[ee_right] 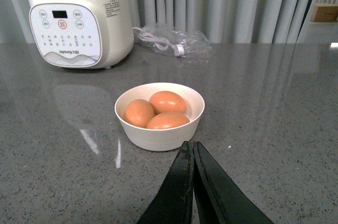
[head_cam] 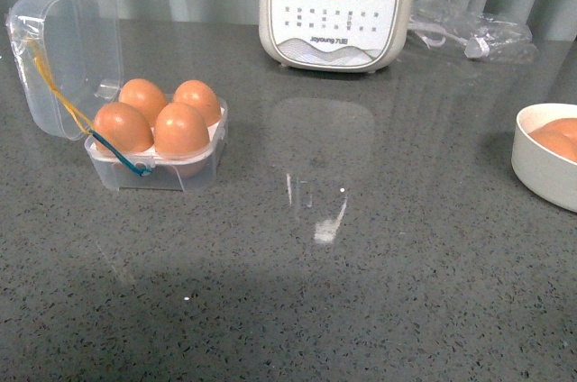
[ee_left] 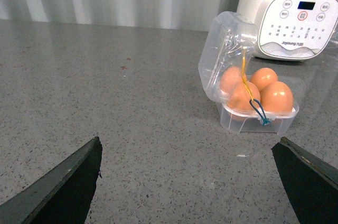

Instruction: Put egg into box

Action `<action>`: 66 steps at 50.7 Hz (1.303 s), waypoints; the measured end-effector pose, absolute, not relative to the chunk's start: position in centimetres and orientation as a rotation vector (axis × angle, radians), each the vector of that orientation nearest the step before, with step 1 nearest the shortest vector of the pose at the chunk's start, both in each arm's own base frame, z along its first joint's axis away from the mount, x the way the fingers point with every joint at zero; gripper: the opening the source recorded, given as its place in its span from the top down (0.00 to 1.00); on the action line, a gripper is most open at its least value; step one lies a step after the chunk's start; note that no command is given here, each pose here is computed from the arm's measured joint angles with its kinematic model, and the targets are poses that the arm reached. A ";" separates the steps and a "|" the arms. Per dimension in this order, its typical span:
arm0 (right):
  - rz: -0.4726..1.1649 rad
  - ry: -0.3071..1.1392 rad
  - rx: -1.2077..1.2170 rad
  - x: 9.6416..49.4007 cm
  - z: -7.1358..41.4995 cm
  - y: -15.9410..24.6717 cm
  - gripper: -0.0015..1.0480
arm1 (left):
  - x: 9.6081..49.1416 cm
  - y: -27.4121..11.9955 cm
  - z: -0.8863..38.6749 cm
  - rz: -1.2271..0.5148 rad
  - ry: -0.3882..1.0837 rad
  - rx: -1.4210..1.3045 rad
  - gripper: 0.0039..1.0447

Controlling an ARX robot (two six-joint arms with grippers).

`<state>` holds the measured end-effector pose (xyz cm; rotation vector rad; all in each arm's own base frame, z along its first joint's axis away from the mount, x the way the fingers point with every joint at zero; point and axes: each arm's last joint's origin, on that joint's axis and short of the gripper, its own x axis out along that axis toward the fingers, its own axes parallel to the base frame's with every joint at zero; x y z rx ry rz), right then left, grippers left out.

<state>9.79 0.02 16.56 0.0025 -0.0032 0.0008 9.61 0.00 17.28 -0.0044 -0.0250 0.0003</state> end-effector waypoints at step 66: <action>0.001 -0.002 0.002 9.8 16.5 0.0 0.07 | 9.7 0.0 17.1 0.054 0.061 -0.074 0.06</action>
